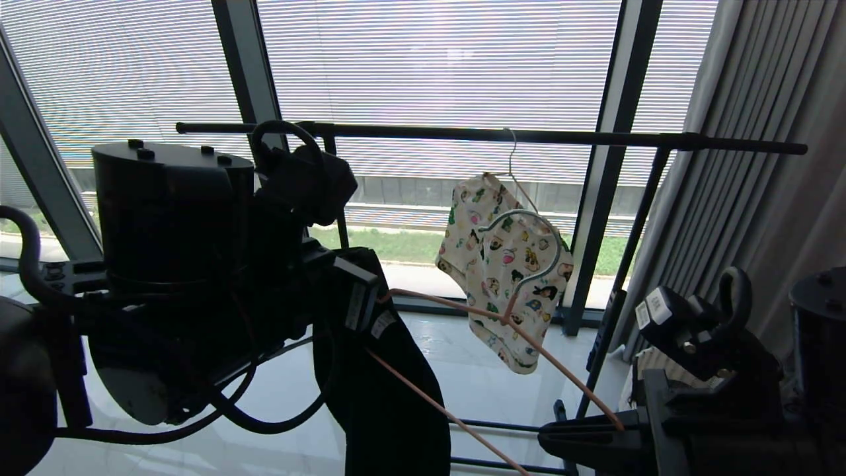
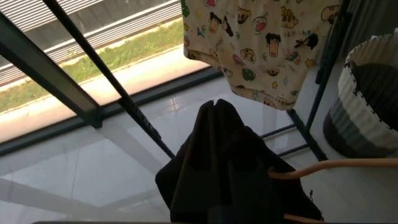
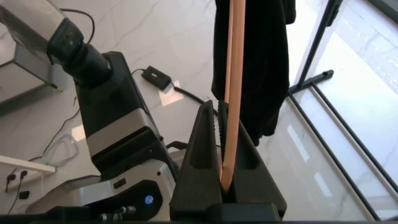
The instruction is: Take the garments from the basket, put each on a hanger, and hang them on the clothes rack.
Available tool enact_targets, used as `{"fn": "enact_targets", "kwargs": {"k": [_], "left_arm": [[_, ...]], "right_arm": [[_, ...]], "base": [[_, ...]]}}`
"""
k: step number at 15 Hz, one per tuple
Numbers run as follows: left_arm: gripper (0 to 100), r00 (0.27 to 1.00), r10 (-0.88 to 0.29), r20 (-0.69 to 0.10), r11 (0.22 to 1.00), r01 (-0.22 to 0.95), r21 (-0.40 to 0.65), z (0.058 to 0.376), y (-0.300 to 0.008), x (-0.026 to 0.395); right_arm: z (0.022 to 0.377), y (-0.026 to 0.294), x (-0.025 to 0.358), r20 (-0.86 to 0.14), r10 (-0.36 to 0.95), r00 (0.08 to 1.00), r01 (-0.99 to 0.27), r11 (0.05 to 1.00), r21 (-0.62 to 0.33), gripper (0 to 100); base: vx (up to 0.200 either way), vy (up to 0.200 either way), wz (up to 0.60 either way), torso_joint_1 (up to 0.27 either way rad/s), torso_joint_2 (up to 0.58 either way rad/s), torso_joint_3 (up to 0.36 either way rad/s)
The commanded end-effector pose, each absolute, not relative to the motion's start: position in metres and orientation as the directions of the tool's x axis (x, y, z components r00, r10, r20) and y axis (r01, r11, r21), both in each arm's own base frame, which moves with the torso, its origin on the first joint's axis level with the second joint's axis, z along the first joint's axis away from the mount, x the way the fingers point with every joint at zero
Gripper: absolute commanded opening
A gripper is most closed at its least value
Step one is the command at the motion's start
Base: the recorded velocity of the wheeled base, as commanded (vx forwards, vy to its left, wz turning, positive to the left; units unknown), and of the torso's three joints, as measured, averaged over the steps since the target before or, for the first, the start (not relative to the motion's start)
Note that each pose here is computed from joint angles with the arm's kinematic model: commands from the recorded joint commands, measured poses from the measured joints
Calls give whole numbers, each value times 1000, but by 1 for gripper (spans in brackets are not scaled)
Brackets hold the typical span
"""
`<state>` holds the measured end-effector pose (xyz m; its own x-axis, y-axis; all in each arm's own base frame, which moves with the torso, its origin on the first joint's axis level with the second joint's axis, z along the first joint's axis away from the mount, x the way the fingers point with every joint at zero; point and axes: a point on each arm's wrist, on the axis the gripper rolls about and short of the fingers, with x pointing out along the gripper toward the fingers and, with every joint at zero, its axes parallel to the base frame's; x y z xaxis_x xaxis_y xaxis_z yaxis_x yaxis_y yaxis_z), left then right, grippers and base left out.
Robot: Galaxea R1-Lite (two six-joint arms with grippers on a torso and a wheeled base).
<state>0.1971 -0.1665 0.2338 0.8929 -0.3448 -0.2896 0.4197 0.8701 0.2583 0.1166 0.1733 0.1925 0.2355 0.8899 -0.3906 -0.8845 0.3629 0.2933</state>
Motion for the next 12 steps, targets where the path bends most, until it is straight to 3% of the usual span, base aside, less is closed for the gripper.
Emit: {"fn": "enact_targets", "kwargs": {"k": [1, 12], "left_arm": [[0, 882, -384, -274, 856, 451, 253, 238, -172, 188], [0, 833, -512, -210, 801, 552, 232, 246, -202, 167]], "right_arm": [[188, 181, 122, -405, 885, 231, -882, 366, 298, 0], [174, 219, 141, -396, 885, 243, -886, 369, 281, 0]], "base": [[0, 0, 0, 0, 0, 0], [0, 0, 0, 0, 0, 0]]}}
